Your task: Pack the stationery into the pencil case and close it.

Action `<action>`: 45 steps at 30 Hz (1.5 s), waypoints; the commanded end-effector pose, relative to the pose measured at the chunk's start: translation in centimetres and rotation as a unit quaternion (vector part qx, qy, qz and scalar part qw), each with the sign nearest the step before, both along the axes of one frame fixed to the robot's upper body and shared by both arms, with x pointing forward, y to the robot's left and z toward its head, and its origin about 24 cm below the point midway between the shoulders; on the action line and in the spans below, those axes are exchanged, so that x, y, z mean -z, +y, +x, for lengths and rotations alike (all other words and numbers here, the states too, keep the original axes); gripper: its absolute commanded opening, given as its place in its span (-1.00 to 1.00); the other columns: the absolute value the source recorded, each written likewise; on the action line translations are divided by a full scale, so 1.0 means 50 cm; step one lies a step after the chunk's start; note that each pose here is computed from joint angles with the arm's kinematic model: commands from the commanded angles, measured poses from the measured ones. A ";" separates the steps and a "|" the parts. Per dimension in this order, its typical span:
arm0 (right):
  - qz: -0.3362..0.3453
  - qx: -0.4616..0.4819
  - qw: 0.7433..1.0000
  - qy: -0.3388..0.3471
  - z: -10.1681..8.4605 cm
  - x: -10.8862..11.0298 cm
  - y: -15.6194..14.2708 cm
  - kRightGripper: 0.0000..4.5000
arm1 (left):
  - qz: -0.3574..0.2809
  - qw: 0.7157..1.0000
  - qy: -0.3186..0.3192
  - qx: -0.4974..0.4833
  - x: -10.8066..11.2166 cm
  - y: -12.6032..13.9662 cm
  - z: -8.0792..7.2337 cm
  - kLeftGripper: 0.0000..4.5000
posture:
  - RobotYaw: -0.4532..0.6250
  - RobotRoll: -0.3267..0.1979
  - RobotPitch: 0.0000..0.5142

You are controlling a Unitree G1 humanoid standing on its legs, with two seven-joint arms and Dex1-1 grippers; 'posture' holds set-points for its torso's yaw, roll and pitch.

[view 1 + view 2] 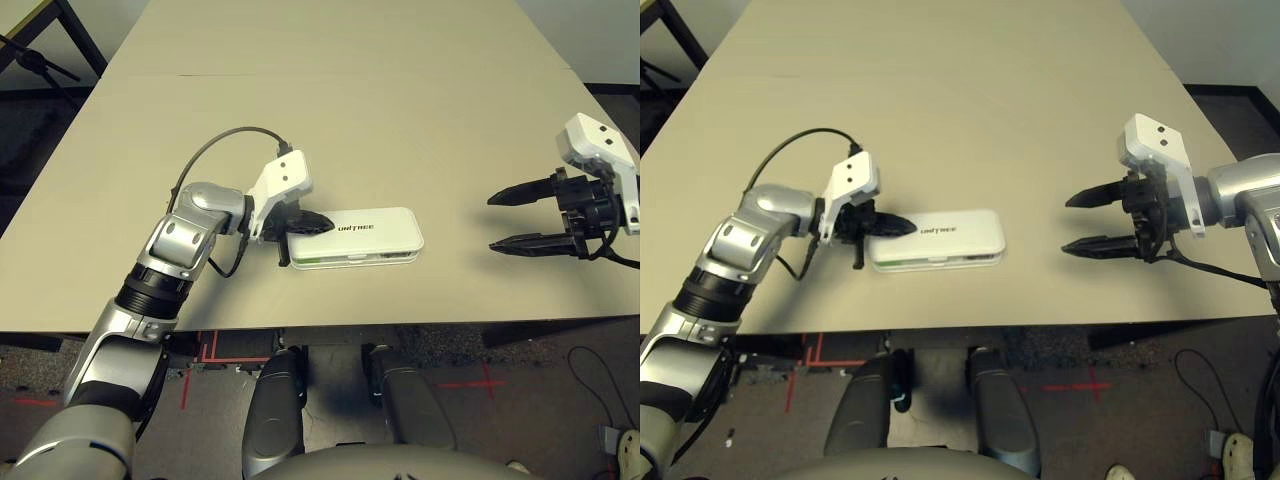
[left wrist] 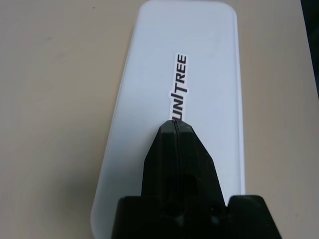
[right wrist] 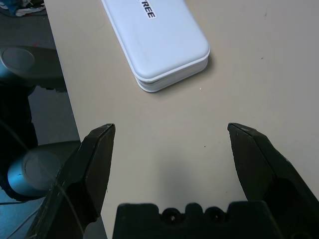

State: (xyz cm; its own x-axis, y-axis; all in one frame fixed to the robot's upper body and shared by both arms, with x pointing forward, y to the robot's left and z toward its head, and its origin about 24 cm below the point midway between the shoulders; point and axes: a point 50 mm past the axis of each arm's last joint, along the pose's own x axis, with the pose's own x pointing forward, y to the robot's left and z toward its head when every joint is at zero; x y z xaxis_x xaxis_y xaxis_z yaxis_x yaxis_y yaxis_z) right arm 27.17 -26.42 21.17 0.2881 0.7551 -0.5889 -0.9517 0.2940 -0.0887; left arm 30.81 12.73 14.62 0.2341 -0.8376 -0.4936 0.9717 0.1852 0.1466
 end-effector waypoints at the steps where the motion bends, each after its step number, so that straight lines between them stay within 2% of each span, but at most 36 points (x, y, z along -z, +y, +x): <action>1: -0.005 -0.001 1.000 0.005 0.001 0.009 0.001 1.00 | 0.036 0.999 0.014 0.011 0.037 -0.006 -0.012 -0.99 | -0.20 0.25 -0.21; 8: -0.006 0.001 1.000 0.006 0.004 0.016 0.003 1.00 | 0.065 0.997 0.034 0.016 0.071 0.003 -0.026 -0.99 | -0.20 0.25 -0.20; 12: -0.002 0.003 1.000 0.001 0.007 0.020 0.005 1.00 | 0.045 0.998 0.037 0.014 0.067 0.003 -0.034 -0.99 | -0.19 0.25 -0.19; 16: 0.025 0.016 0.999 -0.027 0.021 0.019 0.011 1.00 | -0.029 0.999 0.027 -0.003 0.032 0.005 -0.036 -0.99 | -0.20 0.25 -0.18; 21: 0.130 0.056 0.985 -0.097 0.051 0.012 0.027 1.00 | -0.170 0.983 -0.016 -0.074 -0.040 0.033 -0.021 -0.99 | -0.20 0.25 -0.18; 24: 0.191 0.095 0.967 -0.141 0.069 0.007 0.029 1.00 | -0.237 0.959 -0.060 -0.141 -0.076 0.075 -0.003 -0.60 | -0.20 0.25 -0.18; 31: 0.259 0.210 0.916 -0.224 0.115 0.011 0.013 1.00 | -0.330 0.882 -0.149 -0.302 -0.137 0.197 0.037 0.63 | -0.17 0.25 -0.20; 33: 0.265 0.256 0.895 -0.251 0.129 0.016 0.000 1.00 | -0.349 0.849 -0.177 -0.356 -0.151 0.240 0.048 0.97 | -0.17 0.25 -0.20; 35: 0.270 0.323 0.863 -0.280 0.146 0.021 -0.021 1.00 | -0.364 0.815 -0.196 -0.406 -0.156 0.283 0.054 0.99 | -0.17 0.25 -0.21; 39: 0.257 0.438 0.799 -0.322 0.164 0.031 -0.070 1.00 | -0.384 0.767 -0.211 -0.469 -0.143 0.339 0.059 0.99 | -0.17 0.25 -0.22; 45: 0.231 0.550 0.721 -0.353 0.159 0.058 -0.133 1.00 | -0.382 0.711 -0.236 -0.541 -0.107 0.393 0.058 0.99 | -0.19 0.25 -0.22</action>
